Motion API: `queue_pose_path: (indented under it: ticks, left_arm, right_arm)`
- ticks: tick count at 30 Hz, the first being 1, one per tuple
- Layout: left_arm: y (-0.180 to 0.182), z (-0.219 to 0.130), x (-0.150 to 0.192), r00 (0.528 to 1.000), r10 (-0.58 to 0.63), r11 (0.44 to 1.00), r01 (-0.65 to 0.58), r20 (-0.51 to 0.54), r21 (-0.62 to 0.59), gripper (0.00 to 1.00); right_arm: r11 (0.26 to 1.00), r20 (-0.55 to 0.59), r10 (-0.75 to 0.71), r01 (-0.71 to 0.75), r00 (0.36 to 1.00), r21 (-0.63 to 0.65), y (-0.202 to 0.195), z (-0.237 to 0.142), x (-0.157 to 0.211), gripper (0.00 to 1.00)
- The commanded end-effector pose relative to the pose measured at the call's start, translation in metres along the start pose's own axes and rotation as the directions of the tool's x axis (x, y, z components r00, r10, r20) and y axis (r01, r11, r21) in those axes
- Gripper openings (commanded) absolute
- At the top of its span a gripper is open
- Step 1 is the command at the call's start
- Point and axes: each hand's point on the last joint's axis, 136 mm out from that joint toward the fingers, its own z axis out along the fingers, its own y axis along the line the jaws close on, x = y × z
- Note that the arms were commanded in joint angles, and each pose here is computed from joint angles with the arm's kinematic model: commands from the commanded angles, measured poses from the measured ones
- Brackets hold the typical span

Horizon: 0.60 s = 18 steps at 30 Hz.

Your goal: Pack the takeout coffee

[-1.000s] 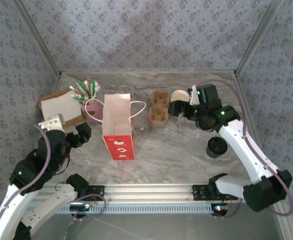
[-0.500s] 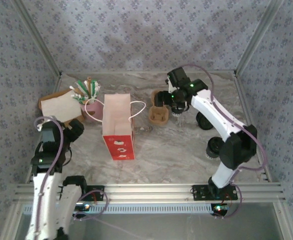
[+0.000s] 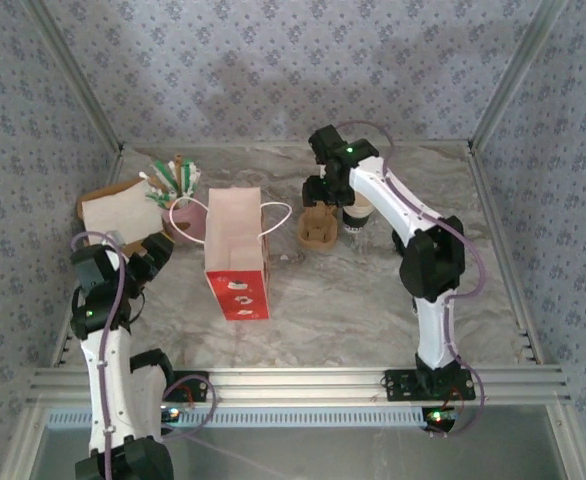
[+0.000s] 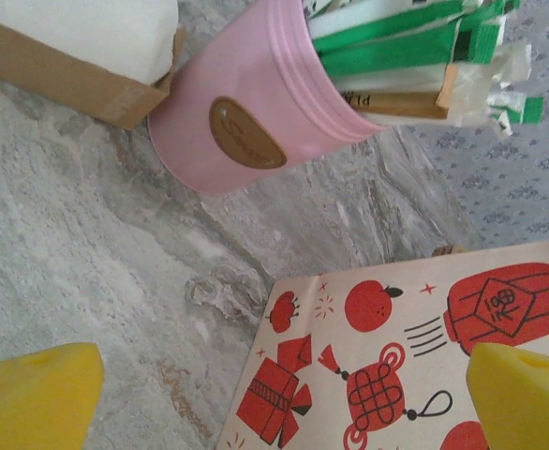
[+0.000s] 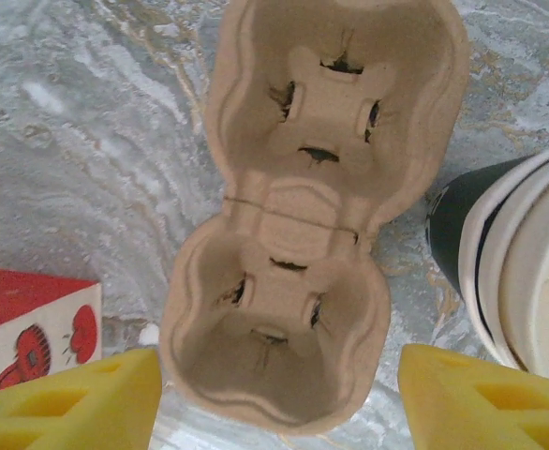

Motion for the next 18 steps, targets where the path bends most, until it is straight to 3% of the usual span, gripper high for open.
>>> queue_pose_path:
  ticks: [1, 18]
  left_arm:
    - [-0.007, 0.001, -0.003, 1.000, 0.019, 0.999, -0.019, 0.007, 0.046, 0.99]
    - [-0.005, 0.003, 0.000, 0.999, 0.031, 0.999, -0.030, -0.010, 0.042, 1.00]
  right_arm:
    - [0.998, -0.047, 0.000, 0.004, 0.999, 0.070, -0.008, 0.008, 0.003, 0.68]
    - [0.990, -0.108, 0.057, -0.042, 0.992, 0.138, -0.014, 0.055, 0.002, 0.59]
